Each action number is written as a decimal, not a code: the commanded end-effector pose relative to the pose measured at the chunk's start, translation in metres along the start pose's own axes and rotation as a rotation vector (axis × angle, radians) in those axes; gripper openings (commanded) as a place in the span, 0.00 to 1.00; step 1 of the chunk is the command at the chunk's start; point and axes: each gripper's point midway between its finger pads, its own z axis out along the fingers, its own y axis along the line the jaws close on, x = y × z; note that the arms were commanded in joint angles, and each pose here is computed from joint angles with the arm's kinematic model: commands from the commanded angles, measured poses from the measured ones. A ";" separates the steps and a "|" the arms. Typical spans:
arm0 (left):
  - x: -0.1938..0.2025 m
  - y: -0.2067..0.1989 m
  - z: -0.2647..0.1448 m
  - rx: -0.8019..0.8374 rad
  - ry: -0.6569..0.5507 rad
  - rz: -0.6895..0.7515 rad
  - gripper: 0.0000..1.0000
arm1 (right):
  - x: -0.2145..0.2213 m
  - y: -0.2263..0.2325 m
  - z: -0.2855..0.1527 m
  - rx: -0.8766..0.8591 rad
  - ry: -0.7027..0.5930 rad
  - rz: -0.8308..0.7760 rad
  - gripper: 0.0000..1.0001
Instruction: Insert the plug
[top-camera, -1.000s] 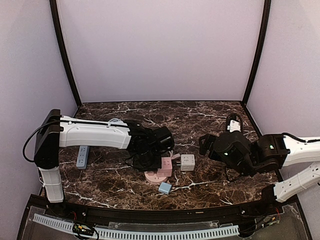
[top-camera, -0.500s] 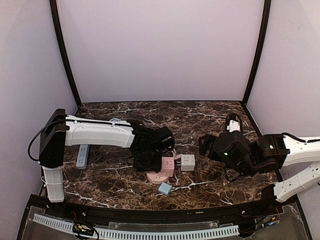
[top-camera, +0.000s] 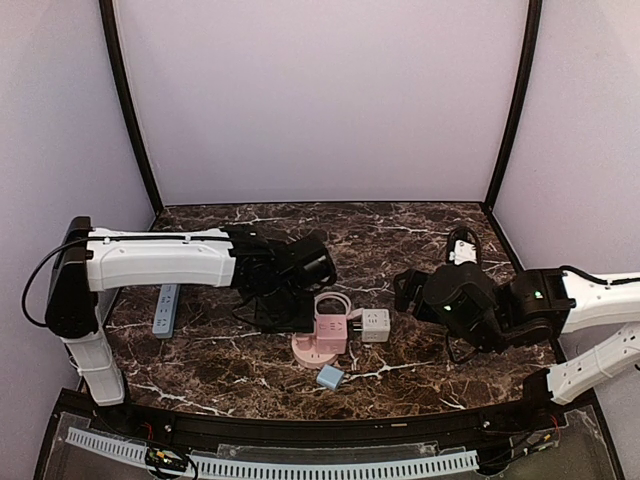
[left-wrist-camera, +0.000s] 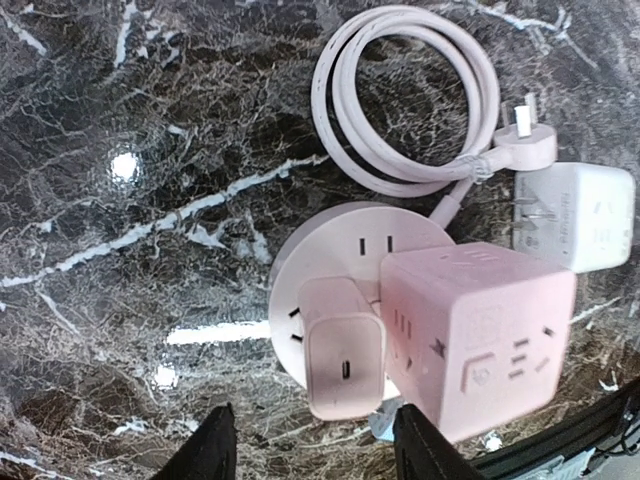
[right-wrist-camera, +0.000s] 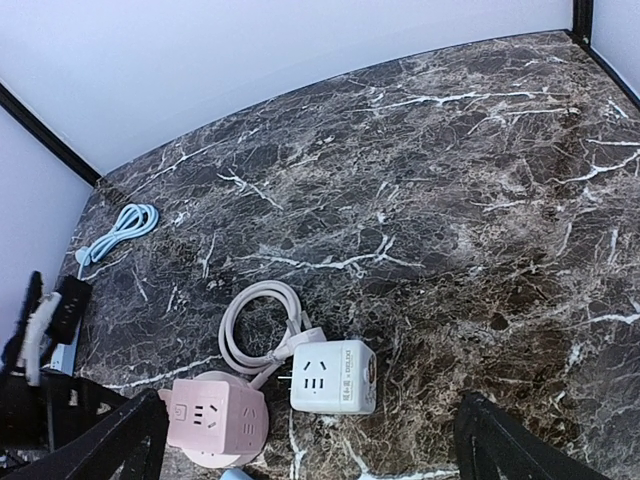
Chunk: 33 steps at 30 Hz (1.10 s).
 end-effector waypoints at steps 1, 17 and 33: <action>-0.006 0.015 -0.039 0.037 -0.077 0.012 0.54 | -0.007 0.008 0.001 -0.007 -0.015 -0.001 0.99; -0.021 0.129 -0.033 -0.073 -0.366 -0.070 0.62 | 0.002 0.031 0.017 -0.049 -0.045 -0.183 0.99; -0.030 0.203 -0.026 -0.229 -0.486 -0.100 0.67 | 0.041 0.092 0.007 -0.463 0.029 -0.408 0.99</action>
